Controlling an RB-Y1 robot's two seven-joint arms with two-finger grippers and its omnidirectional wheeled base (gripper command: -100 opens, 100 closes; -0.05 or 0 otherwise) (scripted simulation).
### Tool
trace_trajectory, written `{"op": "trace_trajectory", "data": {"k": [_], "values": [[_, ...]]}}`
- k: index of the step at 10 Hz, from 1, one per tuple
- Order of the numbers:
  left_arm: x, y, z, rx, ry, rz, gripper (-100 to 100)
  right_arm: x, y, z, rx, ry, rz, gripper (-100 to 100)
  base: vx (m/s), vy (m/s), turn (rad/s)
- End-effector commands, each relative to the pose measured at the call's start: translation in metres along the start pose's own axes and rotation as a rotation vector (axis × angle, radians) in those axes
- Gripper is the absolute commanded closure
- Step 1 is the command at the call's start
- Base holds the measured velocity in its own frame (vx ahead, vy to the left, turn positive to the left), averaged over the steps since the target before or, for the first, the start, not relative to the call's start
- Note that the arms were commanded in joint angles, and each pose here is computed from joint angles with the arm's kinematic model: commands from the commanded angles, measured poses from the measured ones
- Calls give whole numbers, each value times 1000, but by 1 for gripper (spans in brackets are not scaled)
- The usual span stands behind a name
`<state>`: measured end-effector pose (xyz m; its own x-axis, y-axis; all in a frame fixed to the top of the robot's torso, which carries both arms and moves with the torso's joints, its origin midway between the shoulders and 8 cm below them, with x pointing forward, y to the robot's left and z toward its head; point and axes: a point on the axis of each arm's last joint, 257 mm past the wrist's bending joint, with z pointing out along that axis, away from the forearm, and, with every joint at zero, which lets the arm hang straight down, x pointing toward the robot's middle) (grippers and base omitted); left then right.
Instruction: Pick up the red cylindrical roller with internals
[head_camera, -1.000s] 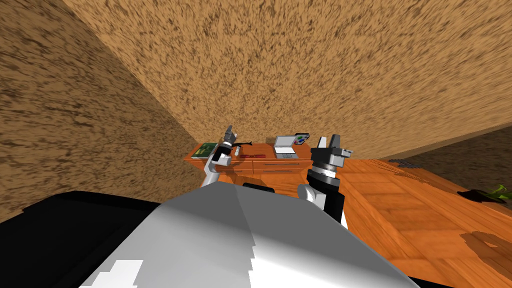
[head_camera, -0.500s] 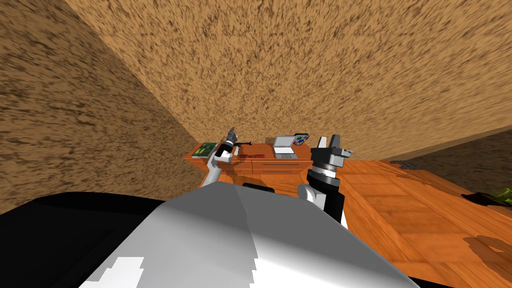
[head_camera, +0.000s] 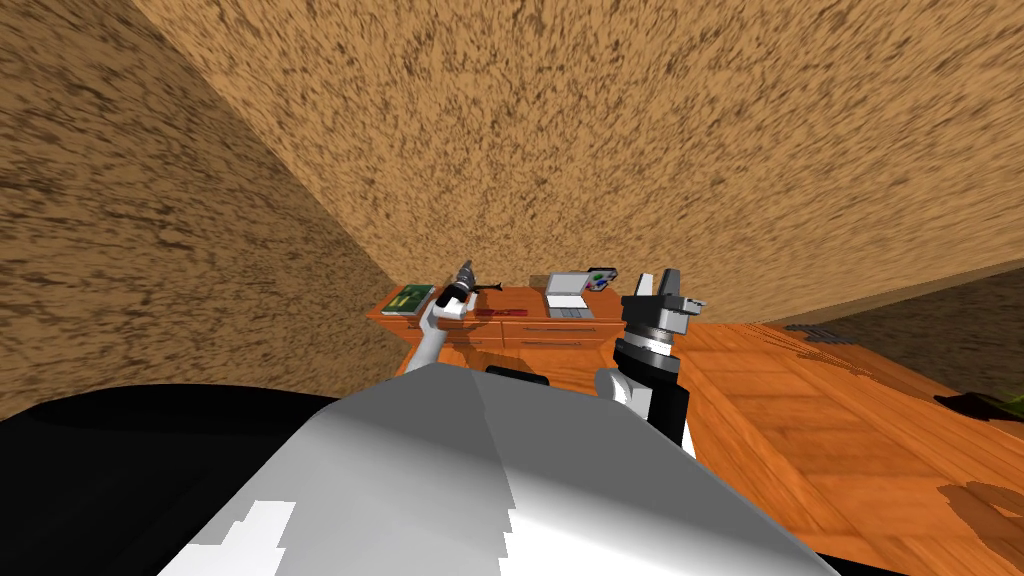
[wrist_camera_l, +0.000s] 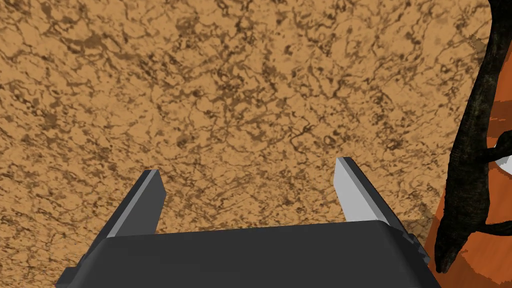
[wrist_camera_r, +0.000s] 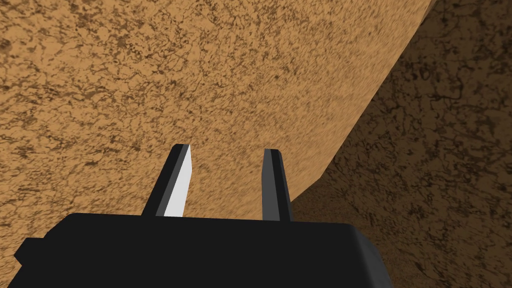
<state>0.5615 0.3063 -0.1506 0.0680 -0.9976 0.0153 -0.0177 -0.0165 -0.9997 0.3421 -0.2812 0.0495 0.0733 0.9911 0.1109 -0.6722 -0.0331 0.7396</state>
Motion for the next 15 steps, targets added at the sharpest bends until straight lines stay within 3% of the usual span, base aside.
{"op": "trace_trajectory", "data": {"k": [1, 4, 6, 9, 14, 15], "values": [[-4, 16, 6, -54, -11, 2, -100, 0, 0, 0, 0, 0, 0, 0, 19, -35, 18], [-11, 46, 20, -160, -34, 8, -100, 0, 0, 0, 0, 0, 0, 0, 27, -34, 20], [-14, 61, 20, -195, -40, 8, -100, 0, 0, 0, 0, 0, 0, 0, 17, -27, 7], [-20, 97, 26, -317, -62, 15, -100, 0, 0, 0, 0, 0, 0, 0, 27, -26, 20], [-28, 160, 20, -490, -86, 21, -100, 0, 0, 0, 0, 0, 0, 0, 44, -35, 14], [-28, 177, 18, -548, -91, 25, -100, 0, 0, 0, 0, 0, 0, 0, 37, -29, 16]]}}
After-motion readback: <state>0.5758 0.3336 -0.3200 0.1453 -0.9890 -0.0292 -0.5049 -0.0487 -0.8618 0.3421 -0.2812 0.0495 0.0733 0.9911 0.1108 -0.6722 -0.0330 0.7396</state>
